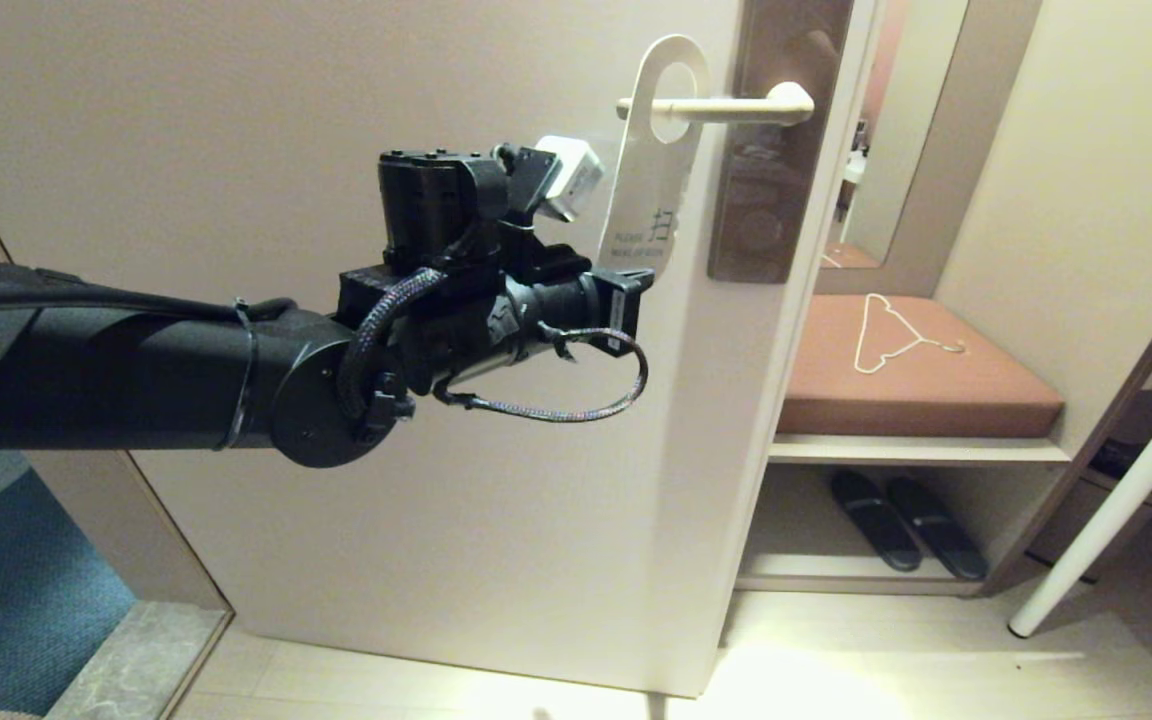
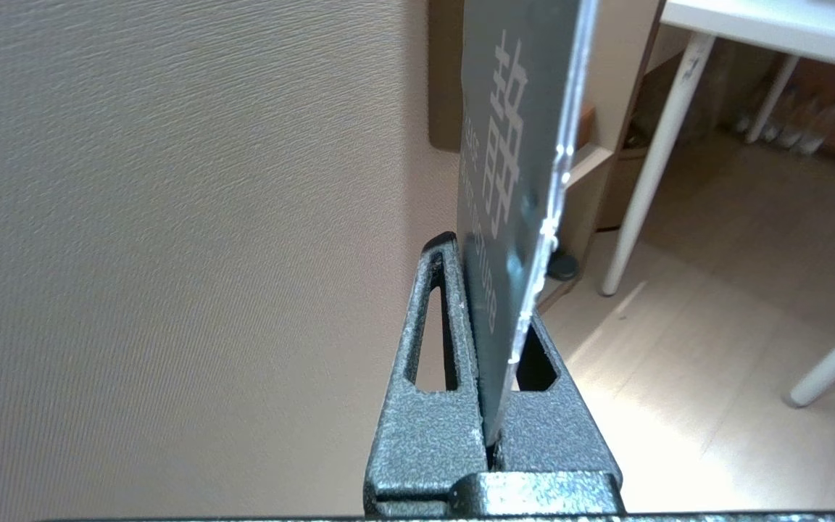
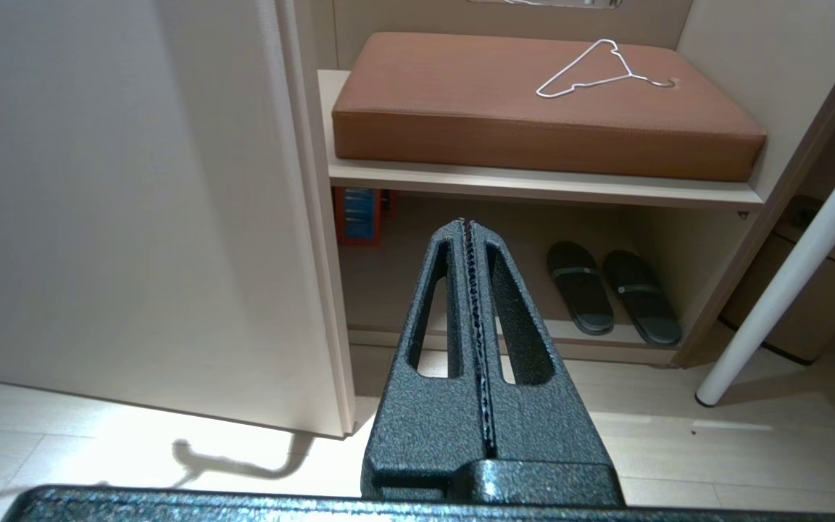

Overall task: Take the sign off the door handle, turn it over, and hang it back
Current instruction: Hang the sign back with the other side facing out

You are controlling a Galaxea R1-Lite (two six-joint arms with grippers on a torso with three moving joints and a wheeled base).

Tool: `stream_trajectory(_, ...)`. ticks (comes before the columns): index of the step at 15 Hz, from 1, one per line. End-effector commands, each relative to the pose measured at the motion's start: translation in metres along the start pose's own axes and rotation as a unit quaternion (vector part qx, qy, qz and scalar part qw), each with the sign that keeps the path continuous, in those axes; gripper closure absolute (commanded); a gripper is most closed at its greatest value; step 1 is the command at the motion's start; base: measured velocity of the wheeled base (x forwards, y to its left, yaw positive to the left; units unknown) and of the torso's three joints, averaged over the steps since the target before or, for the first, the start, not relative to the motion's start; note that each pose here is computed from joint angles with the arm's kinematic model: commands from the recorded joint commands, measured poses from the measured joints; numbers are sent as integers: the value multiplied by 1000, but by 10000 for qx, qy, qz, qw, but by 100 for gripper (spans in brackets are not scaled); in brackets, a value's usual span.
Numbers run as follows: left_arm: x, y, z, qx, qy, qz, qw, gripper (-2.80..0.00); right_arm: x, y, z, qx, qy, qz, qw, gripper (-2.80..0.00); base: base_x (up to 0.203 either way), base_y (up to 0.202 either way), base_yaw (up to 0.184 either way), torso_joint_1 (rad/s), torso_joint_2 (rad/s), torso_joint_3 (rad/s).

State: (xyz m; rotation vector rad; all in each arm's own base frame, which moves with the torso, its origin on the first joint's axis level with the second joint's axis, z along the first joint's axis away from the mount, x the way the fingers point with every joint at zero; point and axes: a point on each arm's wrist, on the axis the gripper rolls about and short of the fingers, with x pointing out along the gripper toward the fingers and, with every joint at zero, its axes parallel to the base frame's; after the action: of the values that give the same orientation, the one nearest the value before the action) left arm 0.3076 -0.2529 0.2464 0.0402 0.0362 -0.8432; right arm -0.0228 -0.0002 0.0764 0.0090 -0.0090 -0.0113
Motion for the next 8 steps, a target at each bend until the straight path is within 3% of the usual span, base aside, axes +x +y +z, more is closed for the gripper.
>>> stream_trajectory(1,4,-2,-2,71,3,-18,10000,0,0,0,0,1,-1,3,10000,0,0,0,0,0,0,0)
stream_trajectory(8,8,-12,0,104,-33,-149,9998,0,0,0,0,1,-1,3,10000,0,0,0,0,0,0,0)
